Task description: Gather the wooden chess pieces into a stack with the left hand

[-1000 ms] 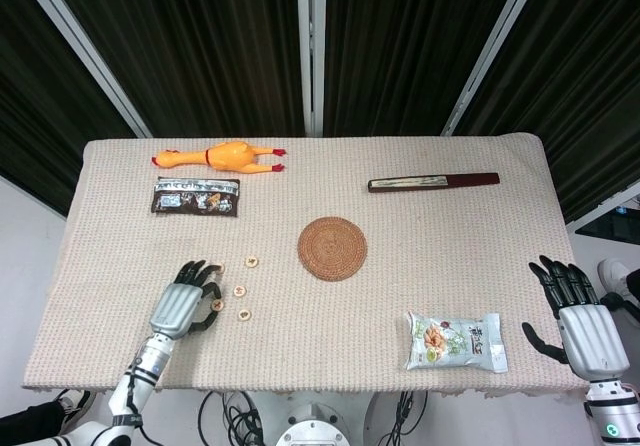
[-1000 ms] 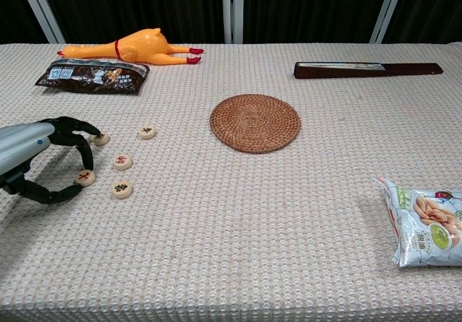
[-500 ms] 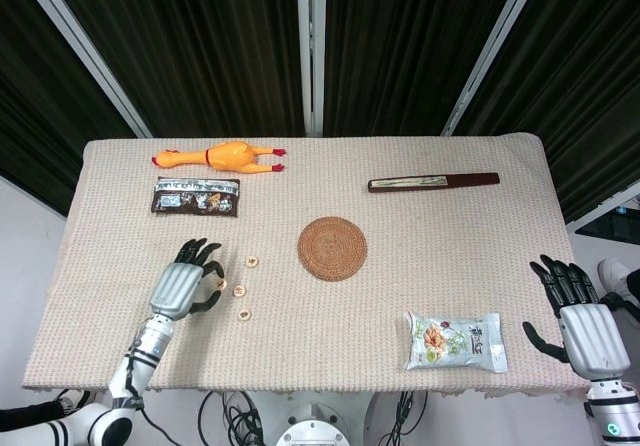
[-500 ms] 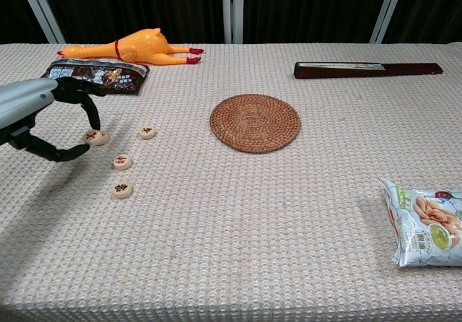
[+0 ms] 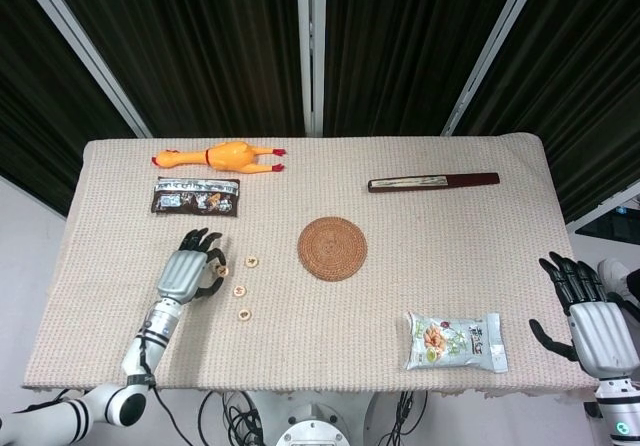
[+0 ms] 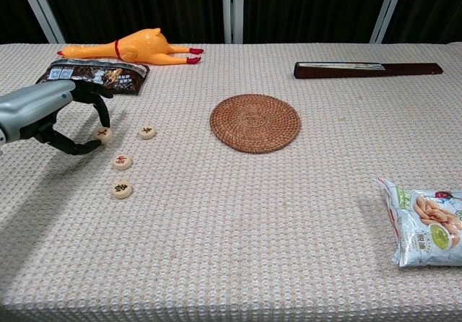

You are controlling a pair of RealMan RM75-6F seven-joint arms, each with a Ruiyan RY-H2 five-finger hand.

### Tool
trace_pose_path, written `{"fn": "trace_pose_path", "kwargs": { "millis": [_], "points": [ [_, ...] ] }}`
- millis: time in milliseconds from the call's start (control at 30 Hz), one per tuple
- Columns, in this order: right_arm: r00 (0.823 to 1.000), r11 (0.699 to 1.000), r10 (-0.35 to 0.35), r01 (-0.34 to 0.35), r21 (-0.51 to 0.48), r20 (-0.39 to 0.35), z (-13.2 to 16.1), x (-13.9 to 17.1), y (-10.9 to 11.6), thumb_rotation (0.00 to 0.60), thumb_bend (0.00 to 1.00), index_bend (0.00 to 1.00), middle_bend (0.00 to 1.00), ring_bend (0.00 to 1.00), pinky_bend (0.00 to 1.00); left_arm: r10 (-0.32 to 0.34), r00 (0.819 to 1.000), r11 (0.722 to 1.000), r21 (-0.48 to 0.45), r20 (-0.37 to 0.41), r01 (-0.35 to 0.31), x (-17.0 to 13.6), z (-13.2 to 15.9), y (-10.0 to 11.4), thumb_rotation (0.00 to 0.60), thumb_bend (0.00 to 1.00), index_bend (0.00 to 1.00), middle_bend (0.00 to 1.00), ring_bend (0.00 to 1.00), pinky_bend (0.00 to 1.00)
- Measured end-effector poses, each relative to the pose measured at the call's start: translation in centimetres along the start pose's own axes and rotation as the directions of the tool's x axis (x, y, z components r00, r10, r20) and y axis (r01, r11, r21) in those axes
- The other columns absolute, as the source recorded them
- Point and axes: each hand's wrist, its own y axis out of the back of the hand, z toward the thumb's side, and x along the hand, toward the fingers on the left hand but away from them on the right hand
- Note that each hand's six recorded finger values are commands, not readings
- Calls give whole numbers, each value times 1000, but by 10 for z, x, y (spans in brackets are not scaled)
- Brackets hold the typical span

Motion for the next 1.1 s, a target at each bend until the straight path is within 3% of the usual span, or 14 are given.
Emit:
{"fn": "trace_pose_path", "kwargs": {
  "millis": [767, 1100],
  "points": [
    [1000, 1000, 0, 0, 0, -5, 1, 2, 1, 600, 253, 0, 0, 0, 0, -3, 1000, 999, 36, -29, 4, 5, -12, -4, 600, 349, 486, 117, 0, 0],
    [1000, 1000, 1, 0, 1, -6, 2, 2, 0, 600, 253, 0, 0, 0, 0, 0, 999, 999, 38, -34, 1, 6, -13, -4, 600, 348, 422, 117, 0, 0]
  ]
}}
